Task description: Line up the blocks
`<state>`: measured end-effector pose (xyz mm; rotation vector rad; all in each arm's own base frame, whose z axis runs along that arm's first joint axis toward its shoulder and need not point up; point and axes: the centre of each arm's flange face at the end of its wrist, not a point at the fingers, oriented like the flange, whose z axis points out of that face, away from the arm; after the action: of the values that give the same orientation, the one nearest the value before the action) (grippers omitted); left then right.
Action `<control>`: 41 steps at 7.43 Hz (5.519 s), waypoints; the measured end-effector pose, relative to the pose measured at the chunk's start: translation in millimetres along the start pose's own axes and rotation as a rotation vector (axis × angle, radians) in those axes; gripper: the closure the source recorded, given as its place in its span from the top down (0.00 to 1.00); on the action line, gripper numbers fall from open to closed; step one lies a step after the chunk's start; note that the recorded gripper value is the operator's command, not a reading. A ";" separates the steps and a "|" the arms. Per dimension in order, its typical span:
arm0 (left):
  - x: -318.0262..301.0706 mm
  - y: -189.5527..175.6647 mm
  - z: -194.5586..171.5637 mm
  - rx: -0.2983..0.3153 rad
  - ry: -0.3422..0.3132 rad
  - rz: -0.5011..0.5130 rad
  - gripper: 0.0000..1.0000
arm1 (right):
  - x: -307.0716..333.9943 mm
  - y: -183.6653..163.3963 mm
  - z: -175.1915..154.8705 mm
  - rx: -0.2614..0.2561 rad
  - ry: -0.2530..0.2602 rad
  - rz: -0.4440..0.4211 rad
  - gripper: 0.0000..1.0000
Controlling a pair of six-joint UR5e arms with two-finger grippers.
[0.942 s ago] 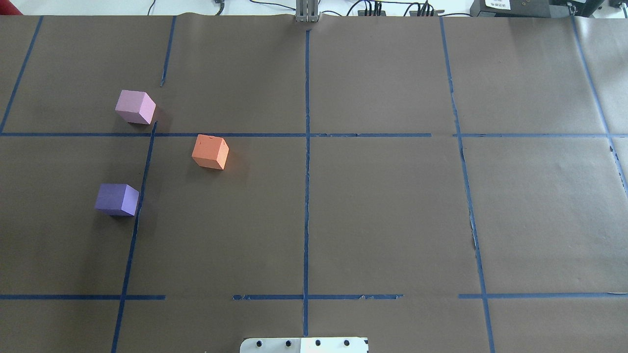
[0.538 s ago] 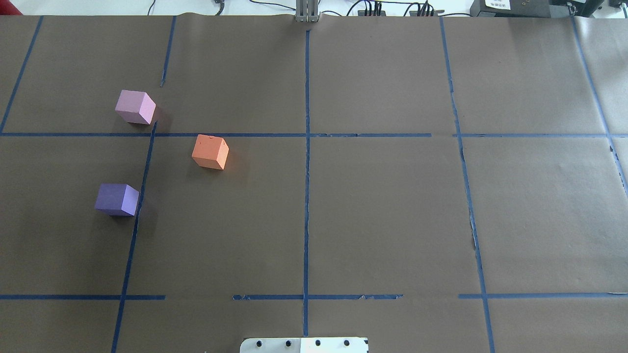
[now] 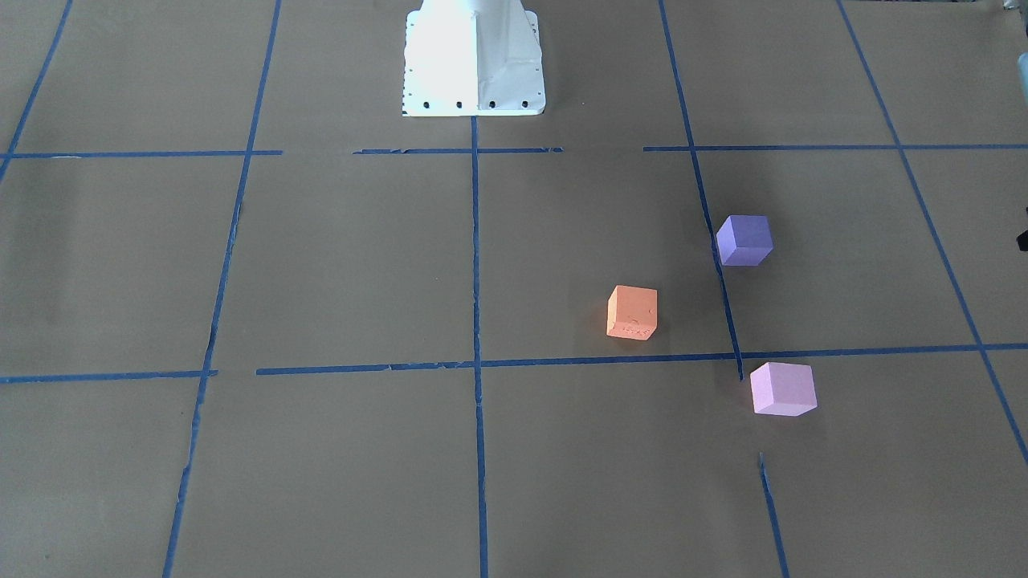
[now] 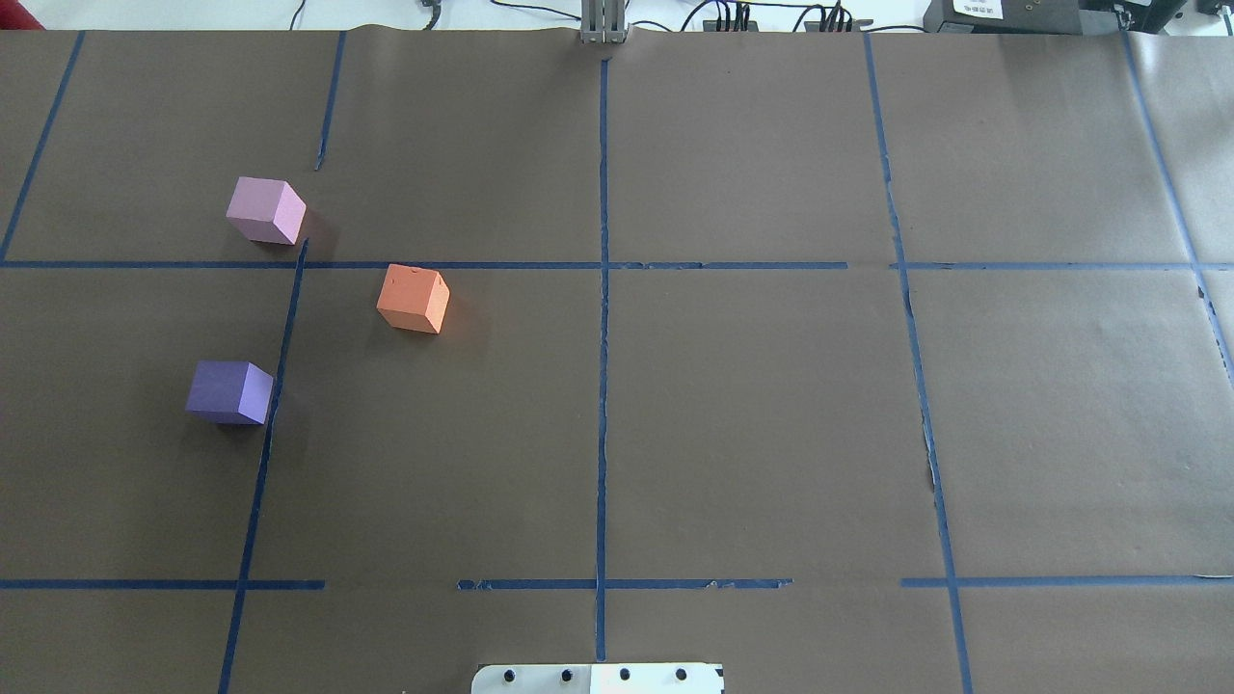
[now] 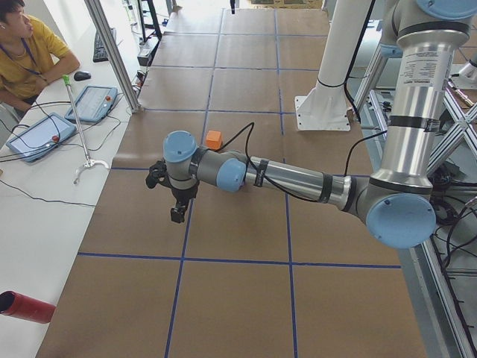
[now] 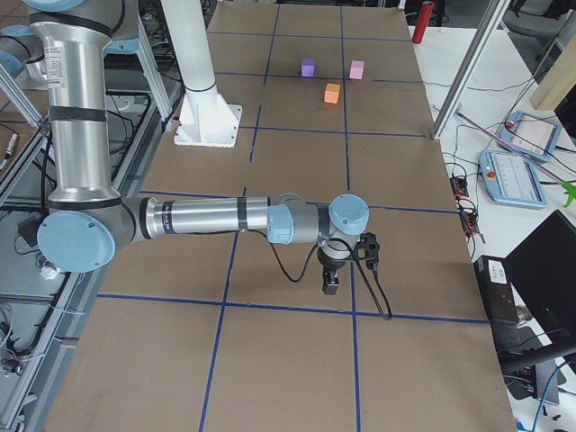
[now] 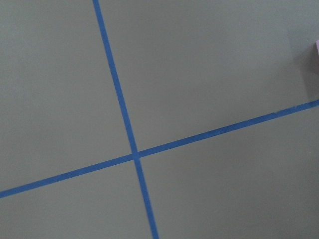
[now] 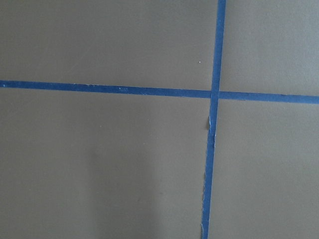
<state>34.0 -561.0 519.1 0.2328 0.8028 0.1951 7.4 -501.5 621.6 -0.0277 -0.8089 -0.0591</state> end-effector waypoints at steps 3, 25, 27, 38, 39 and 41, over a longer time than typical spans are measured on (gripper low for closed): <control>187.3 -79.5 33.6 -0.013 0.096 -0.007 1.00 | -0.1 0.0 -0.1 0.000 0.000 0.000 1.00; 240.3 -21.4 176.1 -0.060 0.017 -0.215 0.55 | -0.2 0.0 -0.3 0.001 0.000 0.000 1.00; 239.0 -22.4 179.4 -0.065 0.013 -0.222 1.00 | -0.2 0.0 -0.2 0.000 0.000 0.000 1.00; -92.9 41.2 23.2 -0.003 -0.158 0.032 1.00 | -0.3 0.0 -0.3 0.001 0.000 -0.001 1.00; -128.2 70.5 25.3 -0.029 -0.169 0.028 1.00 | -0.2 0.0 -0.2 0.000 0.000 0.000 1.00; -149.1 92.9 26.3 -0.047 -0.171 0.011 1.00 | 0.0 0.0 0.0 0.000 0.000 0.000 1.00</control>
<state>-55.9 -514.3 665.0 0.2063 0.6265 0.2013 7.4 -501.5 621.6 -0.0276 -0.8088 -0.0591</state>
